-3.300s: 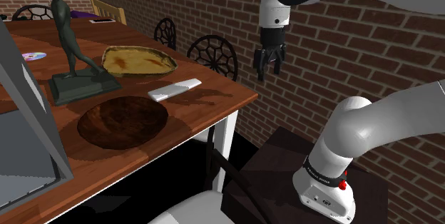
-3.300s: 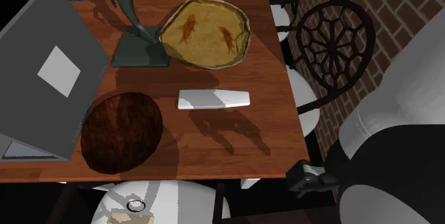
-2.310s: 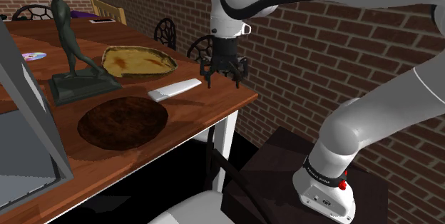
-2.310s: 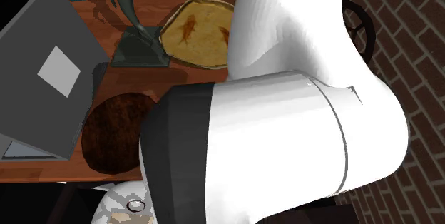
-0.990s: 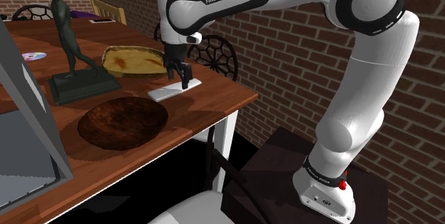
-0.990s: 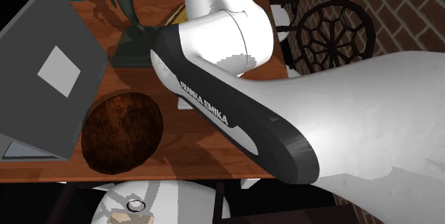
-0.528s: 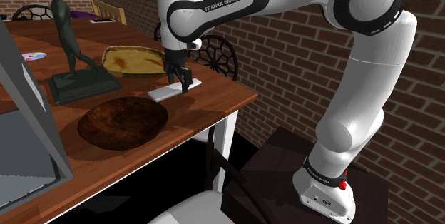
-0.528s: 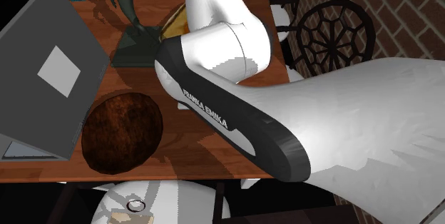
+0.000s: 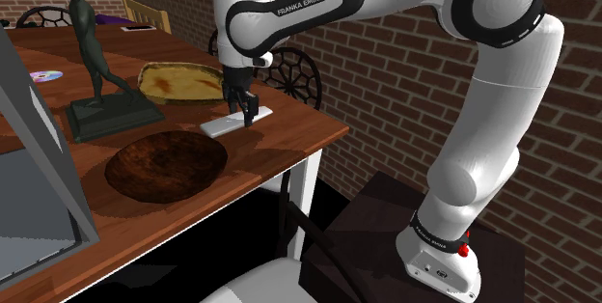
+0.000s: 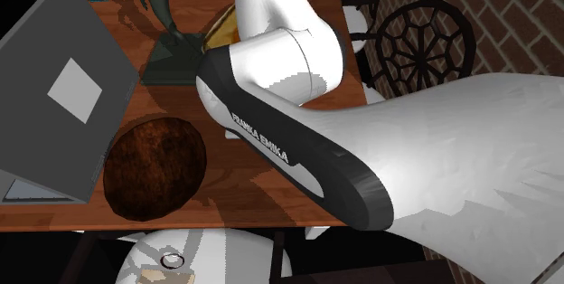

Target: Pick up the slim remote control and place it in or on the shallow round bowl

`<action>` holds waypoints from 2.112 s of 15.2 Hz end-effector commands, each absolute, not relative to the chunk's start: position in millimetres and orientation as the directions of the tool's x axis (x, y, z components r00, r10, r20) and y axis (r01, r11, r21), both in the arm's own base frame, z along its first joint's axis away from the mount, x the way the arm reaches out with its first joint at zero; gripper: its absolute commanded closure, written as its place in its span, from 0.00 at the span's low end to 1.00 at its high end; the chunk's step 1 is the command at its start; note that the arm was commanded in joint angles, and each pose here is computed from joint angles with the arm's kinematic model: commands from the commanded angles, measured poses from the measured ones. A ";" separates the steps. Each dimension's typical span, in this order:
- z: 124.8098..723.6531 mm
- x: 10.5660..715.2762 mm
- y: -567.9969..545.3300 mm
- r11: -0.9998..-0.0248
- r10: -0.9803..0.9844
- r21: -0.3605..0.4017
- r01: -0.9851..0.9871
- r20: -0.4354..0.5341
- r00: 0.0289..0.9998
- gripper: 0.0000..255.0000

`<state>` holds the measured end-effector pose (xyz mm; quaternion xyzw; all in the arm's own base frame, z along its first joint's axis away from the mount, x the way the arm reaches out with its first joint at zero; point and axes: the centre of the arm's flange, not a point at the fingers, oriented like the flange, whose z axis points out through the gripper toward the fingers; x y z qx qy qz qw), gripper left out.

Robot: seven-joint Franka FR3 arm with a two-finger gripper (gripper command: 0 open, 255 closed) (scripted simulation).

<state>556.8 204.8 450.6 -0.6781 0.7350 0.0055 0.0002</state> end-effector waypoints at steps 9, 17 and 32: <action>471.6 556.9 204.8 0.080 -0.997 0.008 -0.997 -0.008 -0.080 1.00; 513.9 556.9 204.8 0.080 -0.997 0.008 -0.997 -0.008 -0.080 1.00; 572.0 537.8 254.0 0.080 -0.997 0.008 -0.997 -0.008 -0.080 1.00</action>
